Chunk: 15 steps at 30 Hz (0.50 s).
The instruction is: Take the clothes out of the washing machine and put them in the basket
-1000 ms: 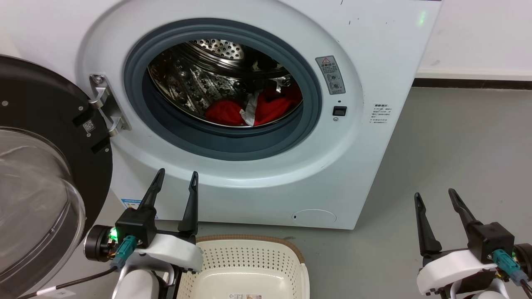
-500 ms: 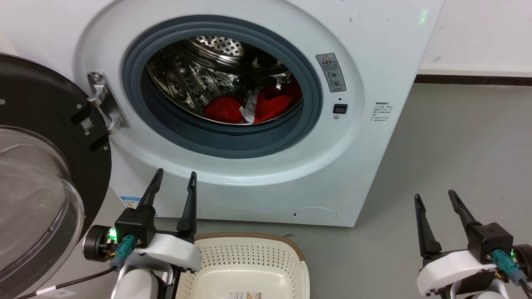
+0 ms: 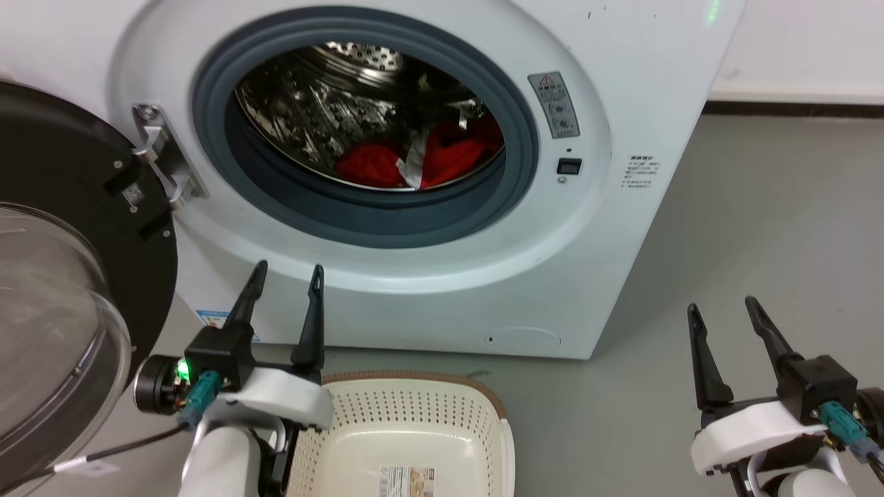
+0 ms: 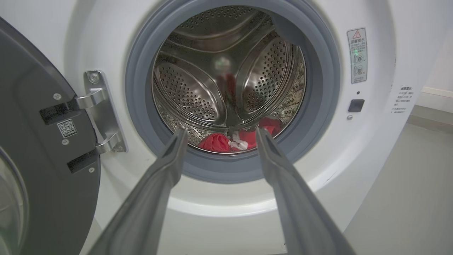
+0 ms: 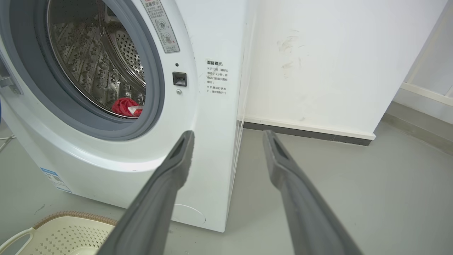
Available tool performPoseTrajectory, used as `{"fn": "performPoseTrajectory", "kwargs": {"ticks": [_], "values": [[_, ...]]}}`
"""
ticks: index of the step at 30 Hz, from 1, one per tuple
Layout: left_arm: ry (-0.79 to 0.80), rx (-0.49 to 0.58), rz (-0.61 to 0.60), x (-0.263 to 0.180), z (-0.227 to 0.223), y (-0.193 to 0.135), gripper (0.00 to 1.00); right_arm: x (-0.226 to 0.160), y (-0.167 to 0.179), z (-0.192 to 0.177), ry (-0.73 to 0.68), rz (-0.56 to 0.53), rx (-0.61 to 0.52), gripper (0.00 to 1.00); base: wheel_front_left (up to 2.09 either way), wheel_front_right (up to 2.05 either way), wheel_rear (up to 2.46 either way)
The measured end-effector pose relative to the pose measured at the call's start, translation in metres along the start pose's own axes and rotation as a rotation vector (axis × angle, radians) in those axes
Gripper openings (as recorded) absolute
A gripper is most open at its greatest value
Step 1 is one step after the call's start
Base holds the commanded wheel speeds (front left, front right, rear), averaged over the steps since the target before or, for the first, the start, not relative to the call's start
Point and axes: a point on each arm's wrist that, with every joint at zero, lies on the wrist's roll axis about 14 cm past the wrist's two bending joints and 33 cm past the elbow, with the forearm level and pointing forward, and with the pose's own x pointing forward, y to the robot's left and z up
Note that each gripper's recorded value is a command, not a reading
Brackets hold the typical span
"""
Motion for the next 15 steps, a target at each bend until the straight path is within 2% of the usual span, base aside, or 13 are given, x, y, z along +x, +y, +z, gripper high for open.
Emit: {"fn": "performPoseTrajectory", "kwargs": {"ticks": [7, 15], "values": [[0.025, -0.025, -0.01, 0.037, -0.016, -0.001, 1.0, 0.019, 0.001, -0.006, 0.009, 0.01, 0.005, 1.0, 0.0, 0.0, 0.0], [0.106, -0.043, -0.047, 0.093, -0.057, -0.004, 1.0, 0.039, -0.004, -0.023, 0.022, 0.001, 0.027, 1.0, 0.0, 0.0, 0.0]]}}
